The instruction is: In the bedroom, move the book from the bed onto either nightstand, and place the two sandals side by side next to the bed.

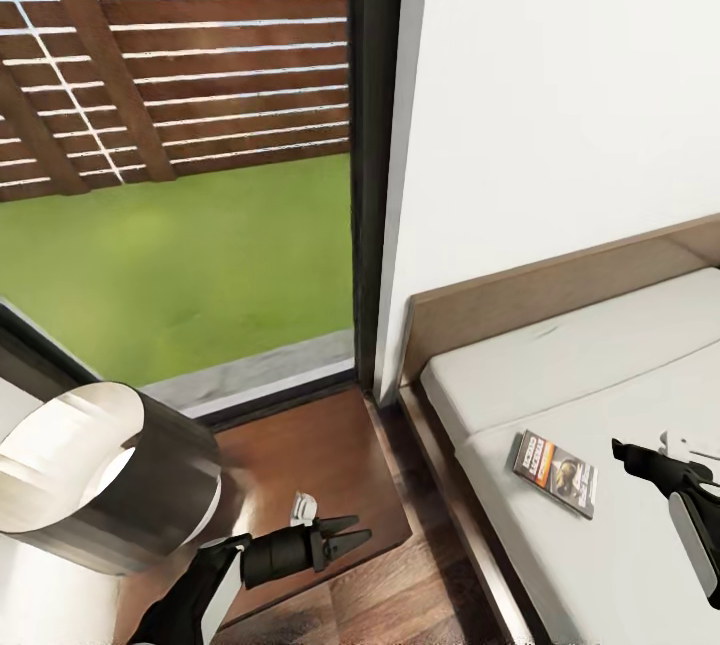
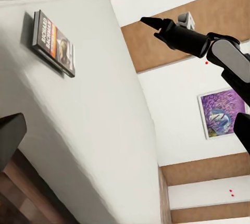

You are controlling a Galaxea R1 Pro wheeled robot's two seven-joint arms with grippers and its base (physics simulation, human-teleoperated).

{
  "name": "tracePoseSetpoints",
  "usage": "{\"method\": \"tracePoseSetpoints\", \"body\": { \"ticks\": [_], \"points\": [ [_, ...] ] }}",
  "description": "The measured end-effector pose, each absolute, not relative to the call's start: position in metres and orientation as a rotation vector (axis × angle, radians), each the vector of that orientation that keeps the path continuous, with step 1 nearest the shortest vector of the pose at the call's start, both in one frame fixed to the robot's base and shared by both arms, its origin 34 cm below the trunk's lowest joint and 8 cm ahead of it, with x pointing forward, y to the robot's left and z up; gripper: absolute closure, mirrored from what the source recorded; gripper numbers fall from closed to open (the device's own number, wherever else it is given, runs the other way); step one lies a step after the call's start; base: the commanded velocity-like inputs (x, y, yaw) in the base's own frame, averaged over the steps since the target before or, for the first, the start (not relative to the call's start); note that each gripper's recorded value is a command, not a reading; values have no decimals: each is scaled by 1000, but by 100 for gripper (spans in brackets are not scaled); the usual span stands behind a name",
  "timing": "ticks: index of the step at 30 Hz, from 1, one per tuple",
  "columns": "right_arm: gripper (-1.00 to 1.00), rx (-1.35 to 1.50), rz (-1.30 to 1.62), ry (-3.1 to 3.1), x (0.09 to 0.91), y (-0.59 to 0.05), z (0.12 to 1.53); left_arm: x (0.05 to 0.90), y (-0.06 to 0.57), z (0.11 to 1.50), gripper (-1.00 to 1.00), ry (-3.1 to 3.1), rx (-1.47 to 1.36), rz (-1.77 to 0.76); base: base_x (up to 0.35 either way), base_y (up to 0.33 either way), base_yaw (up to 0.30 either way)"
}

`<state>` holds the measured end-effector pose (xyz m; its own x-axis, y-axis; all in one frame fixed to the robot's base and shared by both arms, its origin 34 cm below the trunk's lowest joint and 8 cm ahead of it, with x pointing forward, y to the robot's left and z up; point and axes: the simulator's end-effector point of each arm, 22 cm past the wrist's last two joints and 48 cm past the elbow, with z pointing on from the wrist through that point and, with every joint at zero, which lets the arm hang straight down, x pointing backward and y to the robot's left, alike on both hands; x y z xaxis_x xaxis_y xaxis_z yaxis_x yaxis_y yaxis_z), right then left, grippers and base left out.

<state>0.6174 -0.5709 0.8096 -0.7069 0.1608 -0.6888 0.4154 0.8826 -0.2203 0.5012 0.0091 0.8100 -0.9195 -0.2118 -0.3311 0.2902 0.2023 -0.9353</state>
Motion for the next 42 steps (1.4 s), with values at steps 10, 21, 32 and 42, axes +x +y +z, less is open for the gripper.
{"method": "tracePoseSetpoints", "body": {
  "ticks": [10, 21, 32, 42],
  "points": [
    [-100, 410, -479, 2363, 614, -571, 802, 498, 9, 804, -100, 2107, 59, -1771, 0, 0, 0],
    [-100, 407, -485, 2380, 611, -571, 793, 495, 9, 797, -100, 2119, 44, -1778, 0, 0, 0],
    [-100, 404, -490, 2397, 608, -571, 784, 492, 9, 791, -100, 2130, 27, -1785, 0, 0, 0],
    [-100, 402, -495, 2412, 604, -571, 777, 488, 9, 785, -100, 2142, 14, -1791, 0, 0, 0]
  ]
}}
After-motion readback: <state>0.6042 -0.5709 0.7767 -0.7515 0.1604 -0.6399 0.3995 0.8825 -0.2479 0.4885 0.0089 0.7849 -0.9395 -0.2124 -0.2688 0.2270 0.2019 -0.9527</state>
